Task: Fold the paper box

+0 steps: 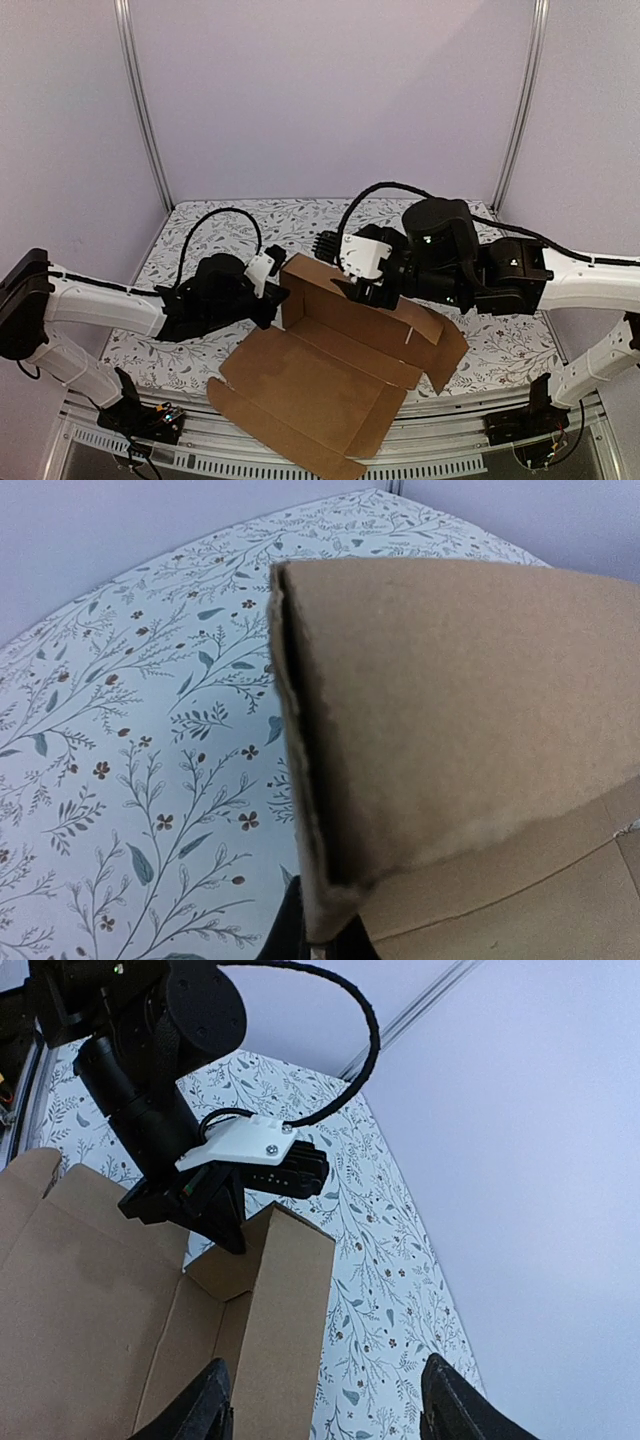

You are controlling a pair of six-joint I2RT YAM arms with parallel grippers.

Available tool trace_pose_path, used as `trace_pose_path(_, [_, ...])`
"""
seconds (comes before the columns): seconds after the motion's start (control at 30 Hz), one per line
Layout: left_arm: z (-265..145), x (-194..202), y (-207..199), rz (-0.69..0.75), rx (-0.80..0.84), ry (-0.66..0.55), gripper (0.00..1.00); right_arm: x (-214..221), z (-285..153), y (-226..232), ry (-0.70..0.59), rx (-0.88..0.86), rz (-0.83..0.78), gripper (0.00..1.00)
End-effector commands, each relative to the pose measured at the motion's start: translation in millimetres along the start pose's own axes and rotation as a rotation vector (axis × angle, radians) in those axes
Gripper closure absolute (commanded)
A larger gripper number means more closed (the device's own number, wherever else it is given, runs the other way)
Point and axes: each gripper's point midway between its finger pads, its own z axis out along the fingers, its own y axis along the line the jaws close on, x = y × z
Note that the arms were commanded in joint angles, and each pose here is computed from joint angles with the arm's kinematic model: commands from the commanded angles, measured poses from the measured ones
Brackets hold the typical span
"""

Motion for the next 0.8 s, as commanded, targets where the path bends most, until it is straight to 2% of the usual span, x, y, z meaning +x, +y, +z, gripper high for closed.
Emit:
trace_pose_path(0.0, [8, -22, -22, 0.061, 0.084, -0.046, 1.00, 4, -7, 0, -0.009, -0.124, 0.193, 0.37])
trace_pose_path(0.2, [21, -32, -42, 0.162, 0.209, -0.093, 1.00, 22, 5, -36, 0.052, -0.093, 0.422, 0.39])
trace_pose_path(0.27, [29, -31, -43, 0.153, 0.254, -0.075, 1.00, 29, 10, -46, 0.065, -0.089, 0.521, 0.40])
trace_pose_path(0.43, [43, -37, -48, 0.129, 0.385, -0.081, 1.00, 43, 26, -56, 0.086, -0.077, 0.636, 0.48])
trace_pose_path(0.6, [63, -36, -48, 0.139, 0.386, -0.057, 1.00, 57, 42, -59, 0.099, -0.064, 0.713, 0.70])
trace_pose_path(0.63, [65, -35, -48, 0.137, 0.382, -0.057, 1.00, 59, 45, -58, 0.098, -0.063, 0.714, 0.77])
trace_pose_path(0.7, [68, -33, -47, 0.132, 0.377, -0.055, 1.00, 60, 50, -57, 0.094, -0.059, 0.750, 0.96])
trace_pose_path(0.73, [69, -31, -47, 0.128, 0.377, -0.052, 1.00, 60, 52, -56, 0.090, -0.060, 0.764, 1.00])
trace_pose_path(0.77, [69, -30, -47, 0.126, 0.374, -0.052, 1.00, 61, 56, -53, 0.092, -0.065, 0.769, 1.00])
